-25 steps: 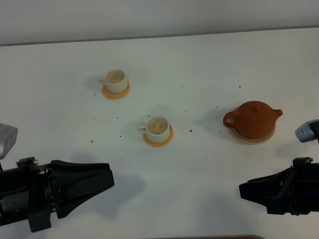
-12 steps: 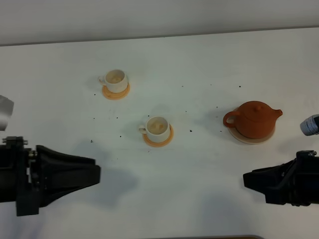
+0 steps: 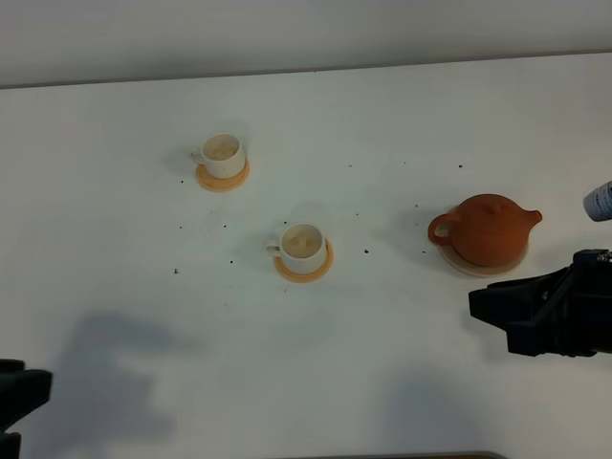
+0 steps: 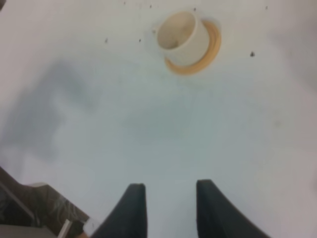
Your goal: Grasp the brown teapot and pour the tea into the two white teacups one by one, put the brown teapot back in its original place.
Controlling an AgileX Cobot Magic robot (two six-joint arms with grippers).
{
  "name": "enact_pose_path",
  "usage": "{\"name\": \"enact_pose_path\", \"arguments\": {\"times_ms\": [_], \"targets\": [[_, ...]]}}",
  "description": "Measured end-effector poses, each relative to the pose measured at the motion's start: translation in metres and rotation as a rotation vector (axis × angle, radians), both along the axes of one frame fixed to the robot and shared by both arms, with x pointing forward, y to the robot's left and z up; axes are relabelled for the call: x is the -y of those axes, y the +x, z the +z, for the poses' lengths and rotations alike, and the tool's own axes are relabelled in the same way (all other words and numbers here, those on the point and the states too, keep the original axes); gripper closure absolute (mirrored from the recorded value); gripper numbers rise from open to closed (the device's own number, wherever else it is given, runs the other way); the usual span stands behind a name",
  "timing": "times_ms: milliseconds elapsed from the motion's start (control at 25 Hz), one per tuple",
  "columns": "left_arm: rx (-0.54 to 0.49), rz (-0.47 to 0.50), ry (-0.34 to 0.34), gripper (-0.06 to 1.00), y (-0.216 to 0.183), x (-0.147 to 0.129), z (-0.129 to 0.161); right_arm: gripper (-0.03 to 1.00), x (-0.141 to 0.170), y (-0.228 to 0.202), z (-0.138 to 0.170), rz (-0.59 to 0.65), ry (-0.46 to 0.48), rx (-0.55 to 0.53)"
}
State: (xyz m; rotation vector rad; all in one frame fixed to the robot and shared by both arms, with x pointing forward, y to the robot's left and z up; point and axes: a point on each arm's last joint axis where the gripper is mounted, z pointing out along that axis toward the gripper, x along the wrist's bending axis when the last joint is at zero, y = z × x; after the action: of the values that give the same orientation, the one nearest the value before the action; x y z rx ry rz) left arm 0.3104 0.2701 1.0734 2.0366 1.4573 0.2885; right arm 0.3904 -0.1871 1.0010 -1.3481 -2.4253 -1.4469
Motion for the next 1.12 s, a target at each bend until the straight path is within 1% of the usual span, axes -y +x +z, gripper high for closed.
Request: {"name": "enact_pose_path", "arguments": {"times_ms": [120,240,400,560,680,800,880,920,1120], "targets": [[0.027,0.083,0.062,0.68,-0.012,-0.008,0.000,0.73,0.000,0.001,0.001,-0.001,-0.001,0.006],[0.043,0.115,0.088,0.68,-0.024,-0.011,-0.008,0.73,0.000,0.001,0.001,0.003,-0.007,0.010],[0.036,0.126,0.088,0.68,-0.033,-0.012,-0.028,0.73,0.000,0.001,0.001,0.005,-0.010,0.011],[0.083,0.168,0.094,0.69,-0.039,-0.014,-0.028,0.73,0.000,0.001,0.001,0.005,-0.011,0.011],[0.105,0.231,0.125,0.70,-0.042,-0.020,-0.029,0.73,0.000,0.001,0.001,0.007,-0.013,0.012],[0.108,0.326,0.145,0.70,-0.044,-0.026,-0.029,0.73,0.000,0.001,0.001,0.007,-0.013,0.012],[0.104,0.384,0.146,0.70,-0.045,-0.030,-0.029,0.73,0.000,0.001,0.001,0.007,-0.014,0.012],[0.103,0.398,0.148,0.70,-0.045,-0.031,-0.029,0.73,0.000,0.001,0.001,0.007,-0.014,0.012],[0.101,0.404,0.144,0.70,-0.045,-0.031,-0.030,0.73,0.000,0.001,0.001,0.008,-0.014,0.013]]}}
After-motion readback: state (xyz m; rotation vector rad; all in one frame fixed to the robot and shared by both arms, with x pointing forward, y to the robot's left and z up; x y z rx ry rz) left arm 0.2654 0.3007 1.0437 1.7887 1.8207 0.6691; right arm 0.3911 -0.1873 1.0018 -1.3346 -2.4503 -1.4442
